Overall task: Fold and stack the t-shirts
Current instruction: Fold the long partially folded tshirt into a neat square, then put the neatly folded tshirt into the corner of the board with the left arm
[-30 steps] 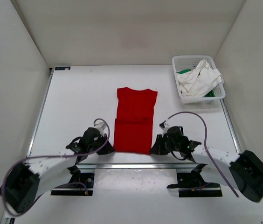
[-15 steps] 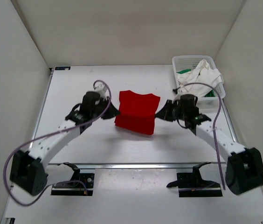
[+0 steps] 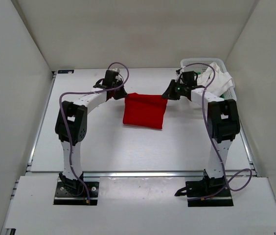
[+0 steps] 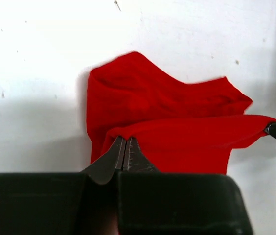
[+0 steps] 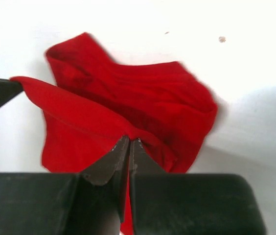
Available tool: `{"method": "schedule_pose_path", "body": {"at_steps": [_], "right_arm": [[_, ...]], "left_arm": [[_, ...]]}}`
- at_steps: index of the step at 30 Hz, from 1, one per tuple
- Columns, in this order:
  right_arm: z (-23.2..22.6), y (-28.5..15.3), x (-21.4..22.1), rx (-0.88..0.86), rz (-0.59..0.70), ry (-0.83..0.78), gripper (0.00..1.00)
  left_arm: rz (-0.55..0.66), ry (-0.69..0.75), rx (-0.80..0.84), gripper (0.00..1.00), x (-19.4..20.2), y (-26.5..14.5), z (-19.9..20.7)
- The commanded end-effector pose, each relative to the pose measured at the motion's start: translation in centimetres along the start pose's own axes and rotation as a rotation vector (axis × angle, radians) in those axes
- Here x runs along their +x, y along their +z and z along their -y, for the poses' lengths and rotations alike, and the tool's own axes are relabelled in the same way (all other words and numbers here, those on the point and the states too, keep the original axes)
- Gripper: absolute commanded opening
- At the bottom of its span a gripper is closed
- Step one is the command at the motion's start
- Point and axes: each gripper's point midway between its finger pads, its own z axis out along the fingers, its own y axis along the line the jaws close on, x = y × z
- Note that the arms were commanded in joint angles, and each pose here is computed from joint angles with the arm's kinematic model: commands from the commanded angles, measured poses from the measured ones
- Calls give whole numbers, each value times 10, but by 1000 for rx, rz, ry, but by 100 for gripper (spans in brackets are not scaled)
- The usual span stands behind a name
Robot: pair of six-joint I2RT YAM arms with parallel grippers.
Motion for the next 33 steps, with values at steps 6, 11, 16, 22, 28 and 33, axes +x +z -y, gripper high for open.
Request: {"method": "schedule_pose_path", "body": {"at_steps": [6, 11, 16, 22, 28, 33], "right_arm": [[-4, 4, -25, 60, 40, -61, 26], [-33, -21, -31, 58, 121, -127, 38], [-55, -40, 7, -17, 149, -107, 42], [-65, -51, 51, -86, 120, -108, 43], [-69, -58, 86, -125, 78, -125, 42], [-76, -67, 102, -170, 66, -142, 42]], "left_arm": [[68, -35, 38, 40, -28, -1, 0], [100, -89, 53, 58, -23, -30, -22], [23, -116, 138, 70, 21, -43, -26], [-149, -125, 301, 78, 80, -19, -9], [-195, -108, 260, 46, 95, 10, -10], [-189, -131, 275, 0, 91, 29, 5]]}}
